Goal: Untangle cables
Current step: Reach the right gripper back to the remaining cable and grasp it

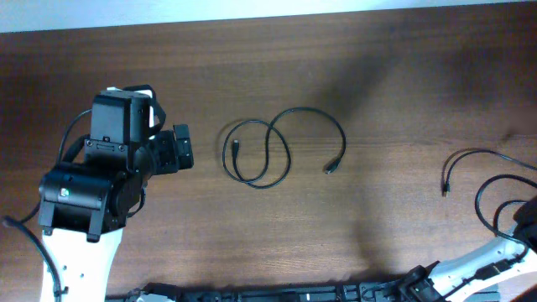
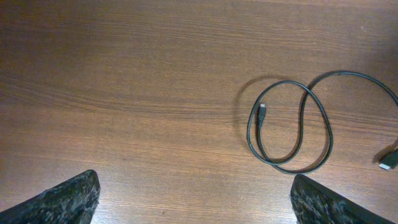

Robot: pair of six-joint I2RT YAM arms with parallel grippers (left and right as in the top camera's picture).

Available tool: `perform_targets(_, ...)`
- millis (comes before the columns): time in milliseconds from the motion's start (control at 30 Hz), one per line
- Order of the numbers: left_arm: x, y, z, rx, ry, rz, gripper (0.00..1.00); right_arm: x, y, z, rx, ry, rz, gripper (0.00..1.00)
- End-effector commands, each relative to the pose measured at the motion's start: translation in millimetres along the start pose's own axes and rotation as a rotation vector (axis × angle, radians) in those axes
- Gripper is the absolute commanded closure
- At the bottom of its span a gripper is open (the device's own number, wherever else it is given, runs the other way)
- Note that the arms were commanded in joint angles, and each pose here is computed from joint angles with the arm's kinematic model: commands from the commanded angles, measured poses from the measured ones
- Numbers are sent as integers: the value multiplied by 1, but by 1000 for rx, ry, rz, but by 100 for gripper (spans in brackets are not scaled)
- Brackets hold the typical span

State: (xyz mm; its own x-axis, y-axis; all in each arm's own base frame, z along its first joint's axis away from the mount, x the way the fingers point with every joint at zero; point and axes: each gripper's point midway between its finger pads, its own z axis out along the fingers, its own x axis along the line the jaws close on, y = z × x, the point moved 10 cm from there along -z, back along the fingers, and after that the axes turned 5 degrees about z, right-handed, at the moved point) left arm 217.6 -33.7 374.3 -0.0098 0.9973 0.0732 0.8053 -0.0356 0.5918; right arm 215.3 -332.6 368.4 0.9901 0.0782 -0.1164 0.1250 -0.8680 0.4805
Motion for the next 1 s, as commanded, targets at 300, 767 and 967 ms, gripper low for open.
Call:
perform_targets(300, 2, 1, -4, -16, 7, 4, 1, 8, 2, 51, 140, 14, 15, 30)
perform_targets(767, 2, 1, -4, -16, 7, 4, 1, 124, -102, 70, 504, 467, -489, 18)
perform_targets(967, 2, 1, -4, -16, 7, 4, 1, 219, -238, 30, 499, 580, -1023, 17)
